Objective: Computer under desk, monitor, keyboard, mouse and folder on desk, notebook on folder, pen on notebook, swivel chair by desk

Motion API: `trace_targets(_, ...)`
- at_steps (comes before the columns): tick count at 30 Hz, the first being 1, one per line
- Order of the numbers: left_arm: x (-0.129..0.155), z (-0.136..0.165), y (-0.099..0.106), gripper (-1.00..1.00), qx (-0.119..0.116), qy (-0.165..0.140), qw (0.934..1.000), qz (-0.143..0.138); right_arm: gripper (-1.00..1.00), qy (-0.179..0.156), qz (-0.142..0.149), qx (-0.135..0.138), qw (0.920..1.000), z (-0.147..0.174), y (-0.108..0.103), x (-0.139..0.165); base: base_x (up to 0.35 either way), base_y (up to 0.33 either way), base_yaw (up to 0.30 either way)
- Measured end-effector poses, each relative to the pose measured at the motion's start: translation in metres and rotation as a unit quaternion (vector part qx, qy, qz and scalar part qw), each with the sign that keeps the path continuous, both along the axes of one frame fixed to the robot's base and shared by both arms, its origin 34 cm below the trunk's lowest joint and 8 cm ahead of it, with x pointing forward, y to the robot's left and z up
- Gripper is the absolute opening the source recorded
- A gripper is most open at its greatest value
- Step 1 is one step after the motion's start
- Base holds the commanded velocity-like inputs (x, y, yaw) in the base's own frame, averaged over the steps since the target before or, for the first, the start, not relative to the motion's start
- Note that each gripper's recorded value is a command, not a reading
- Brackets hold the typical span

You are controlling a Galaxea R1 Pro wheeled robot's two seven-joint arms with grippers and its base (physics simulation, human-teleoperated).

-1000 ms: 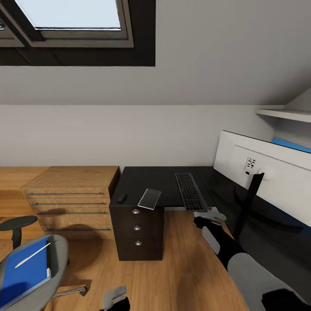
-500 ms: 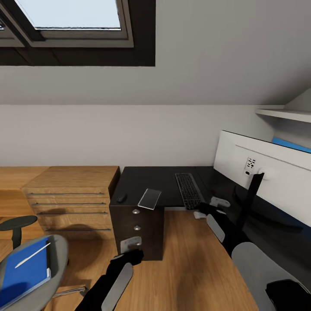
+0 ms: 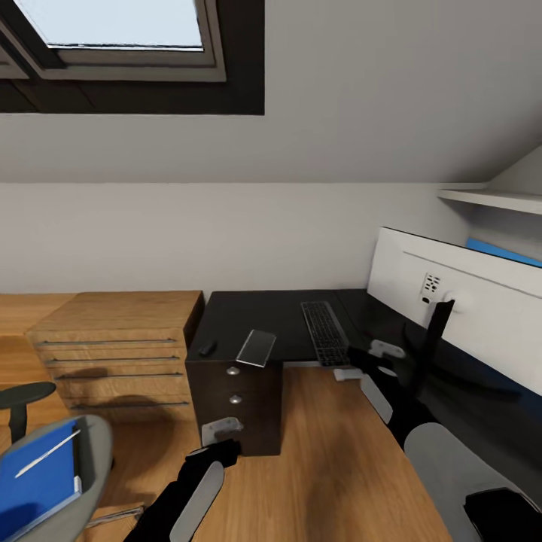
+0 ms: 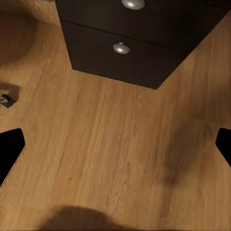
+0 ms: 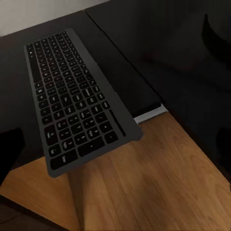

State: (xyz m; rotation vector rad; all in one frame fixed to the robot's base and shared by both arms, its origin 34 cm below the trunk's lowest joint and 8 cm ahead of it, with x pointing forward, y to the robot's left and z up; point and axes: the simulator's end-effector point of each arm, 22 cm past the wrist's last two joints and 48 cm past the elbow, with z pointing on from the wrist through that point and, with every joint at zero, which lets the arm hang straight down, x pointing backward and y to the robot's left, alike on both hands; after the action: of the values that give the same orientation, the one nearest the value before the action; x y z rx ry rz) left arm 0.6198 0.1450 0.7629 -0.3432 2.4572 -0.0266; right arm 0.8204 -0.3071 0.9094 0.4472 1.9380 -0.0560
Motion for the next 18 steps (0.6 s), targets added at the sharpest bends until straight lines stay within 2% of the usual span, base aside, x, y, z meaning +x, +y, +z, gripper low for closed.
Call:
trace_targets(5, 0.0001, 0.0002, -0.0002, 1.00, 0.000, 0.000, 1.0000, 0.000, 1.00, -0.001, -0.001, 0.000, 1.0000, 0.0004, -0.0010, -0.0001, 0.206, 0.258, -0.034)
trace_targets(9, 0.0002, 0.0001, -0.0002, 1.00, 0.001, 0.000, 1.0000, -0.001, 1.00, -0.001, -0.001, 0.000, 1.0000, 0.0004, -0.0011, 0.0001, 0.163, 0.289, -0.184)
trace_targets(14, 0.0001, -0.0001, -0.0004, 1.00, 0.000, 0.000, 1.0000, -0.001, 1.00, -0.001, 0.000, 0.000, 1.0000, 0.0000, -0.0012, 0.0002, 0.069, 0.280, -0.217)
trace_targets(18, 0.0000, -0.0003, -0.0006, 1.00, 0.000, 0.001, 1.0000, -0.001, 1.00, -0.001, -0.002, -0.002, 1.0000, 0.0003, -0.0050, 0.0001, 0.020, 0.132, -0.095)
